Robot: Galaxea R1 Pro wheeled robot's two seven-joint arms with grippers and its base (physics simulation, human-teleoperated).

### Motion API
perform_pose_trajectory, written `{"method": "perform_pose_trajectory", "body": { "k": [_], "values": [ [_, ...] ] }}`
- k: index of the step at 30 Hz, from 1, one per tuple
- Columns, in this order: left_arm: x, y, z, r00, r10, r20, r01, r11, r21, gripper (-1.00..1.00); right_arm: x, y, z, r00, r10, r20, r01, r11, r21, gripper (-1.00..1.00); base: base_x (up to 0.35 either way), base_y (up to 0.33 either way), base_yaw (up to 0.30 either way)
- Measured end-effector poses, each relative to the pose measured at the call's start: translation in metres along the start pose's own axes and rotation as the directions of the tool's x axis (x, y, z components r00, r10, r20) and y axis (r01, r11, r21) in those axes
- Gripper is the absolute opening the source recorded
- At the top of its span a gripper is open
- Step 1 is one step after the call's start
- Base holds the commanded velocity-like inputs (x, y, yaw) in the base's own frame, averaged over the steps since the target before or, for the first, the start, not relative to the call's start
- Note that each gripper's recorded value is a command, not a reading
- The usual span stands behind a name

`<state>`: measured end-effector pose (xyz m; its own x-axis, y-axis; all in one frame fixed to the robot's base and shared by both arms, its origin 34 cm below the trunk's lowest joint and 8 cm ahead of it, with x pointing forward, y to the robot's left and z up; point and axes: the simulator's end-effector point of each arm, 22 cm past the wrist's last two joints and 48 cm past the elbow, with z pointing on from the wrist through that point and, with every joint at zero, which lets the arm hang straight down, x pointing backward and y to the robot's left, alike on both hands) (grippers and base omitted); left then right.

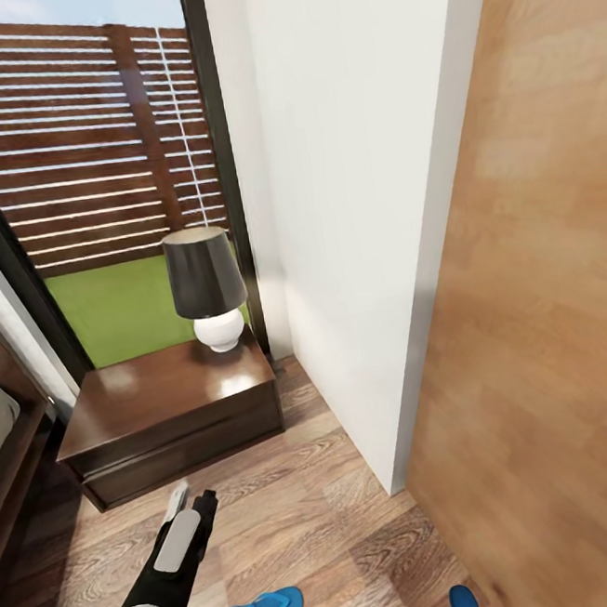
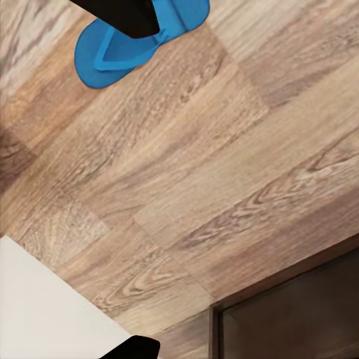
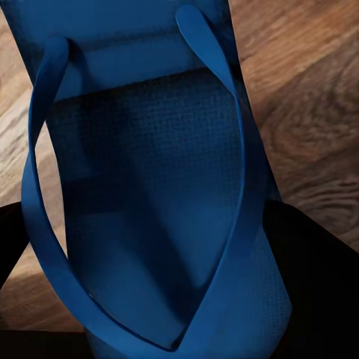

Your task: In the bedroom, move the book from the bed onto either nightstand, and place the two sandals side by side next to the bed.

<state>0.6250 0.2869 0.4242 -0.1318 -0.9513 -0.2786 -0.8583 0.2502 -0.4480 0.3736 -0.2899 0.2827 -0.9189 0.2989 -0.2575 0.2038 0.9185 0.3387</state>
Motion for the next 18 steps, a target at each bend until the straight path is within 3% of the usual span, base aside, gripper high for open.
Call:
{"method": "perform_pose_trajectory", "body": {
  "k": [6, 9, 14, 18],
  "values": [
    [0.005, 0.008, 0.009, 1.000, 0.001, -0.002, -0.001, 1.000, 0.001, 1.00, 0.003, -0.001, 0.012, 1.000, -0.001, 0.002, 0.001, 1.000, -0.011, -1.00, 0.000, 0.000, 0.000],
    [0.008, 0.012, 0.014, 1.000, 0.002, -0.003, -0.002, 1.000, 0.001, 1.00, -0.010, 0.005, 0.019, 0.999, -0.010, 0.032, 0.011, 1.000, -0.024, -1.00, 0.000, 0.000, 0.000],
    [0.011, 0.018, 0.022, 1.000, 0.003, -0.004, -0.003, 1.000, 0.003, 1.00, -0.087, 0.035, 0.026, 0.982, -0.070, 0.173, 0.085, 0.993, -0.081, -1.00, 0.000, 0.000, 0.000],
    [0.014, 0.023, 0.028, 1.000, 0.003, -0.004, -0.003, 1.000, 0.004, 1.00, -0.134, 0.066, 0.023, 0.969, -0.097, 0.225, 0.128, 0.983, -0.130, -1.00, 0.000, 0.000, 0.000]
  ]
}}
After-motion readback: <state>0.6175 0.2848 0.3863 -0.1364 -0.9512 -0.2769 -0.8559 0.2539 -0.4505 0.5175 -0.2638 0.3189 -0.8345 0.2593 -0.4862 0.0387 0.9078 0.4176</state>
